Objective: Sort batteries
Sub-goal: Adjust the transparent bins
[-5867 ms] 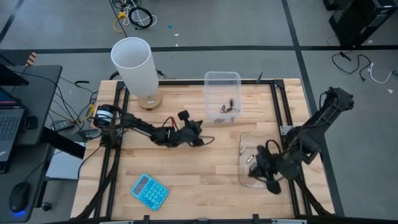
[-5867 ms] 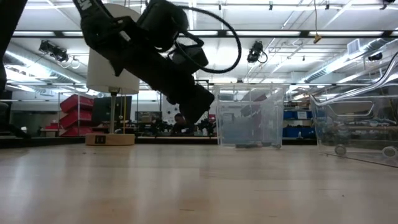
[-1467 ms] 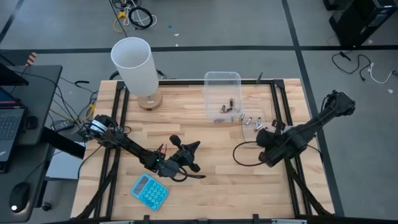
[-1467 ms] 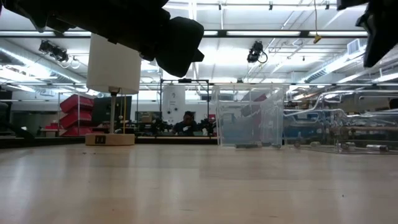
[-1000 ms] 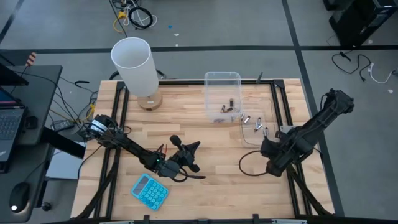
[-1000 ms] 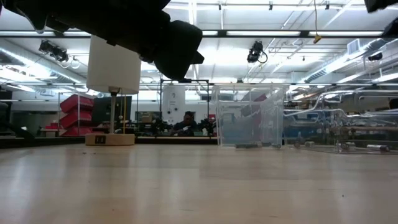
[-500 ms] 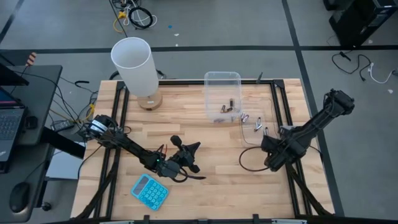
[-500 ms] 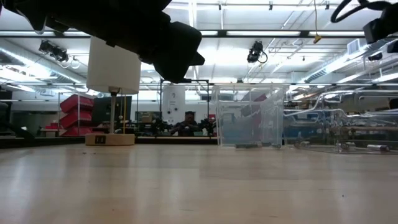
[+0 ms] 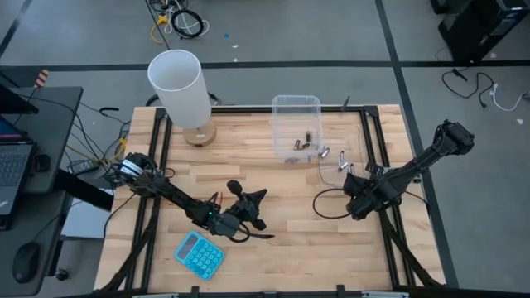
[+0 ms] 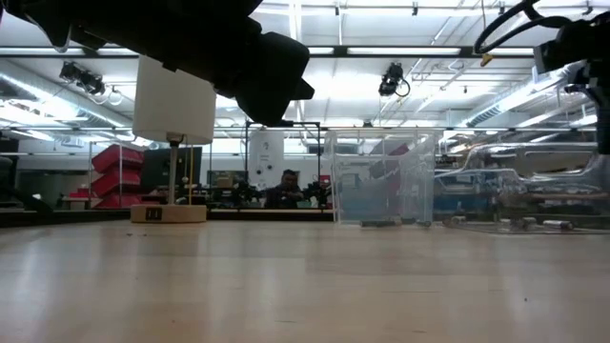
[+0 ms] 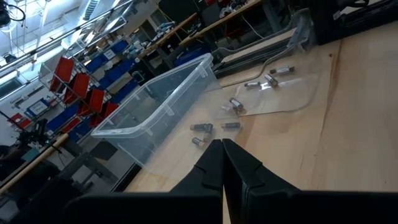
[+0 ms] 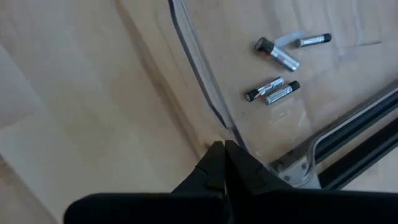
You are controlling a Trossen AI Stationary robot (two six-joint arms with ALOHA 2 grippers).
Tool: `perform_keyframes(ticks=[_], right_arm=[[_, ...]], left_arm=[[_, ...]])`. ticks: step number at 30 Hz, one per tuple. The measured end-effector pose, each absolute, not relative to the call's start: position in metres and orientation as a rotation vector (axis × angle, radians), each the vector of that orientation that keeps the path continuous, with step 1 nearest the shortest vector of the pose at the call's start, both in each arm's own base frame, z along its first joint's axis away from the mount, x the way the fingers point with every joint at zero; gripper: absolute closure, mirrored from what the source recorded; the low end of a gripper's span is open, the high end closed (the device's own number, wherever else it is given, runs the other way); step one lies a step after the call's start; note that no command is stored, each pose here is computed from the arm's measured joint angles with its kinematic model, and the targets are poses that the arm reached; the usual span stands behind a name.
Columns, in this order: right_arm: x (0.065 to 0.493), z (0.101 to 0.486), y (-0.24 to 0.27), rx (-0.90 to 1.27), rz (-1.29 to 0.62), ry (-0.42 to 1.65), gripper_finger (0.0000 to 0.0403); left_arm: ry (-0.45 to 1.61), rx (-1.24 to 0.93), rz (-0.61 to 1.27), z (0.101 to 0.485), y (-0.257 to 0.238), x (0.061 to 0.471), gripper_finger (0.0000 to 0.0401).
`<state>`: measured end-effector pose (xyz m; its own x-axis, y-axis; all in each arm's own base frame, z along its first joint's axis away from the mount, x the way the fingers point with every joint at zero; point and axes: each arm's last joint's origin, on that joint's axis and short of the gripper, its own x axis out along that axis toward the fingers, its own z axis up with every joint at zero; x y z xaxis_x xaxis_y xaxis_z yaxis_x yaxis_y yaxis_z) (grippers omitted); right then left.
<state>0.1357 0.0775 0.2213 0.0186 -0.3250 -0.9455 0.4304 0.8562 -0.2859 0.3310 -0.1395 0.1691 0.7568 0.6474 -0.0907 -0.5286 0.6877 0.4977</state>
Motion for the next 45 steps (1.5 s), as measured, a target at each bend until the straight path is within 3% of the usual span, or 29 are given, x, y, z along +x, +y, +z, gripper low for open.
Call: perform_keyframes(ticks=[45], right_arm=[[0.171,0.221,0.005,0.022,-0.639,1.411,0.0403]], left_arm=[[0.268,0.464,0.668,0.169,-0.140,0.331,0.0401]])
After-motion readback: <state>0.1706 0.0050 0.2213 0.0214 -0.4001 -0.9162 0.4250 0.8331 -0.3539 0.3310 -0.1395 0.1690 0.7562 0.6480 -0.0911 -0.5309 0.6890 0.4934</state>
